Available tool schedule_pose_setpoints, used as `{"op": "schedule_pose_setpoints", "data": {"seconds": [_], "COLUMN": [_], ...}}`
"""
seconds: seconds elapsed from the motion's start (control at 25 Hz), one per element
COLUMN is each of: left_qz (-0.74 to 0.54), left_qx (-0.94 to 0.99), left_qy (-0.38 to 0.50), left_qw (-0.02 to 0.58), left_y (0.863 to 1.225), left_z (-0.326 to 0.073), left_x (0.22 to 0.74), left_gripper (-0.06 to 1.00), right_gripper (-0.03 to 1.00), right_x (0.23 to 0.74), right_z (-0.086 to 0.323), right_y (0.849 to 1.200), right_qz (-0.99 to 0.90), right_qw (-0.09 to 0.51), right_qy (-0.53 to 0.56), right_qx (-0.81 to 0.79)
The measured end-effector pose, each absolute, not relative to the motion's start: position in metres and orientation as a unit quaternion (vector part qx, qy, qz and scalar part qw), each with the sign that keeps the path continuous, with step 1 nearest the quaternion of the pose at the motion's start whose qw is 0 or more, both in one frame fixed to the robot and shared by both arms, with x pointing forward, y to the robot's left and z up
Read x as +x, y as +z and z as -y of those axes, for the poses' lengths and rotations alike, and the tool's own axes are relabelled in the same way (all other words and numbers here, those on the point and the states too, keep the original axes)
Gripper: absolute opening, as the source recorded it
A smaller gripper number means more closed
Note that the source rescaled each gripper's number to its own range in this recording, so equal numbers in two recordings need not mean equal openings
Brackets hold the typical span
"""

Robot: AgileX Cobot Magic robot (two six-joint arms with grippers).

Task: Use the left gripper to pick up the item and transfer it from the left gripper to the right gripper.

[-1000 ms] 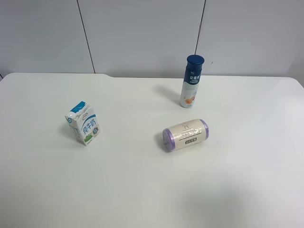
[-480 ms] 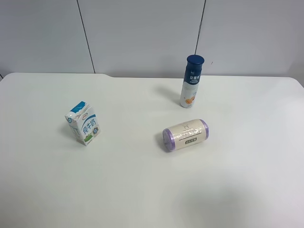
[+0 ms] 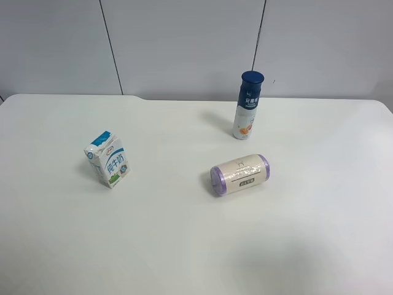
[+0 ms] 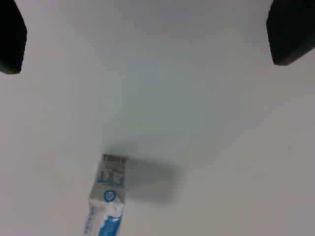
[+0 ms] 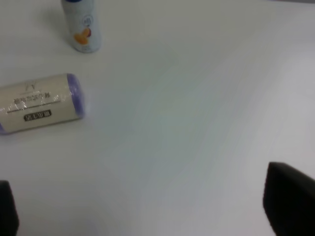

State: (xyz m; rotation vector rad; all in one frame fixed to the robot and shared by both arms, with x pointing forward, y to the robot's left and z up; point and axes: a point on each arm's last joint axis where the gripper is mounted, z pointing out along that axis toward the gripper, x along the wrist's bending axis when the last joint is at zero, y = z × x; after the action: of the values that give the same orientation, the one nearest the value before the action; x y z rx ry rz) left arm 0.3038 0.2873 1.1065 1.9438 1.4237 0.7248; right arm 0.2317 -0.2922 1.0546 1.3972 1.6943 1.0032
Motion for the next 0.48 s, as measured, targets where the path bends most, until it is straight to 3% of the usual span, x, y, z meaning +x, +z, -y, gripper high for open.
{"op": "schedule_pose_setpoints", "data": {"seconds": [0.28, 0.48], "left_qz": [-0.465, -0.428], "left_qx": [0.824, 0.866], "left_qy": [0.207, 0.156], "left_qw": [0.25, 0.205], "left_y": [1.115, 1.094], "left_z": [-0.258, -0.229], "left_x": [0.364, 0.405], "left_gripper": [1.0, 1.0], "right_gripper": [1.0, 1.0], "right_x": [0.232, 0.232], "right_z": [0.292, 0.292], "right_y": [1.055, 1.055], "right_qz": [-0.656, -0.656], "right_qw": [0.356, 0.356], "right_qy": [0.388, 0.388], "right_qx": [0.541, 0.541]}}
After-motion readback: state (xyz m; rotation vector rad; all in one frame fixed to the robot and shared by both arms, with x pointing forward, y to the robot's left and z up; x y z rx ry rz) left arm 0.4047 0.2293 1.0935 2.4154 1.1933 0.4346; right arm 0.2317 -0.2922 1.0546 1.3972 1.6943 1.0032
